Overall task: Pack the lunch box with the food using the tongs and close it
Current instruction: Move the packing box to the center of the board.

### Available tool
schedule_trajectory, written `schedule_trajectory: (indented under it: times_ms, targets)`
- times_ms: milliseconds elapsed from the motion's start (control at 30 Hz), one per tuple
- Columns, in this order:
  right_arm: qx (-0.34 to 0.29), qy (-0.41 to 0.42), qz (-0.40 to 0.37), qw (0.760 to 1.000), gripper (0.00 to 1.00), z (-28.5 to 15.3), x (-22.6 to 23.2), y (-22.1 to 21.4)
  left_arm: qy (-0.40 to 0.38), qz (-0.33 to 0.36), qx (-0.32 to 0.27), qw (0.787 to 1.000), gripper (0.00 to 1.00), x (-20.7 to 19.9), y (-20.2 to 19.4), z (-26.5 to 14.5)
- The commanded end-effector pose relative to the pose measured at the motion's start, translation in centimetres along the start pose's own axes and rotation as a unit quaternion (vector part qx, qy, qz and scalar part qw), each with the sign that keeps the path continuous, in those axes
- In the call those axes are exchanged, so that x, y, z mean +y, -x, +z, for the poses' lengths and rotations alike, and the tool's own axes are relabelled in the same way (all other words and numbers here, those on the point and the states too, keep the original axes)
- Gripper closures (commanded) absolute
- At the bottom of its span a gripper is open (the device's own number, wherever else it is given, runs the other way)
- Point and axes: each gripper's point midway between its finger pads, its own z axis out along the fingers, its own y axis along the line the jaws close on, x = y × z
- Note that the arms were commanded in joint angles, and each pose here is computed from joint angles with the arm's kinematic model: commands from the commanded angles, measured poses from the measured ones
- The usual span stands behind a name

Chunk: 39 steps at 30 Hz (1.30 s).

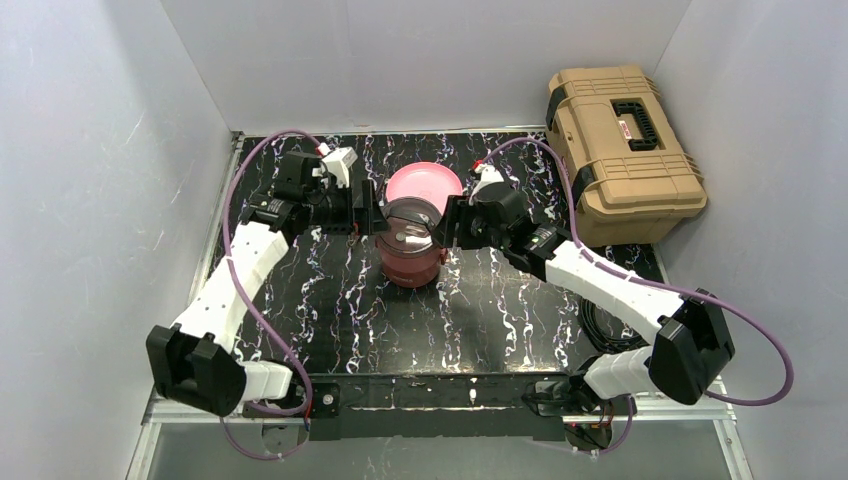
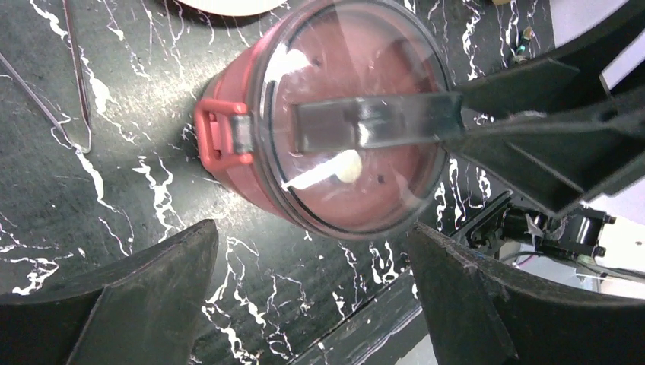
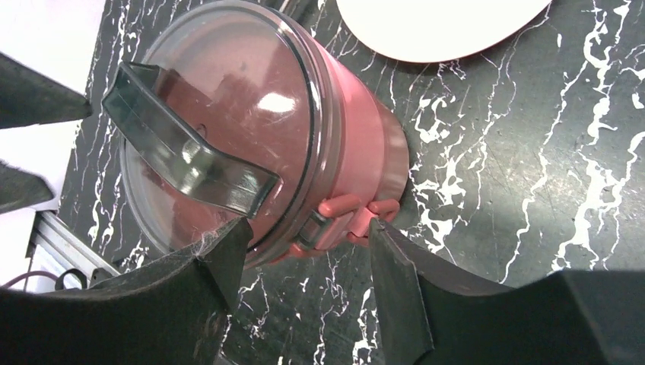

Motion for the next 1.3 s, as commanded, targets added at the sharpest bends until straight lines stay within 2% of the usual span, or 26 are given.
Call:
schedule_trajectory:
  times_ms: [0,233,400,600,767,900,1267]
  targets:
    - [-0.029,0.029,0.004,0.999,0.32,0.3,2.2,1.9,-0.027,-0.007,-0.017,0.999,0.07,0.1,1.6,0.5]
    - [-0.022,0.025,0.001,0.999,0.31,1.4,2.2,1.7,-0.046,-0.014,-0.017,0.999,0.07,0.6,2.2,2.3]
    - [-0.015,0.020,-0.004,1.000,0.32,2.1,2.0,1.3,-0.074,-0.030,-0.004,0.997,0.08,0.4,1.3,3.6]
    - [-0.010,0.014,-0.007,1.000,0.34,2.5,1.9,1.3,-0.050,-0.052,0.027,0.997,0.11,2.1,0.0,5.3]
    - [-0.007,0.011,-0.012,1.000,0.34,2.8,1.8,1.1,-0.074,-0.063,0.035,0.995,0.14,1.7,-0.4,6.0]
    - [-0.004,0.005,-0.017,1.000,0.35,3.0,1.5,0.9,-0.082,-0.055,0.029,0.995,0.16,1.7,-0.2,6.3]
    - [0.003,-0.011,-0.032,0.999,0.40,3.5,0.8,0.6,-0.003,0.006,0.016,1.000,0.18,4.4,1.1,6.1]
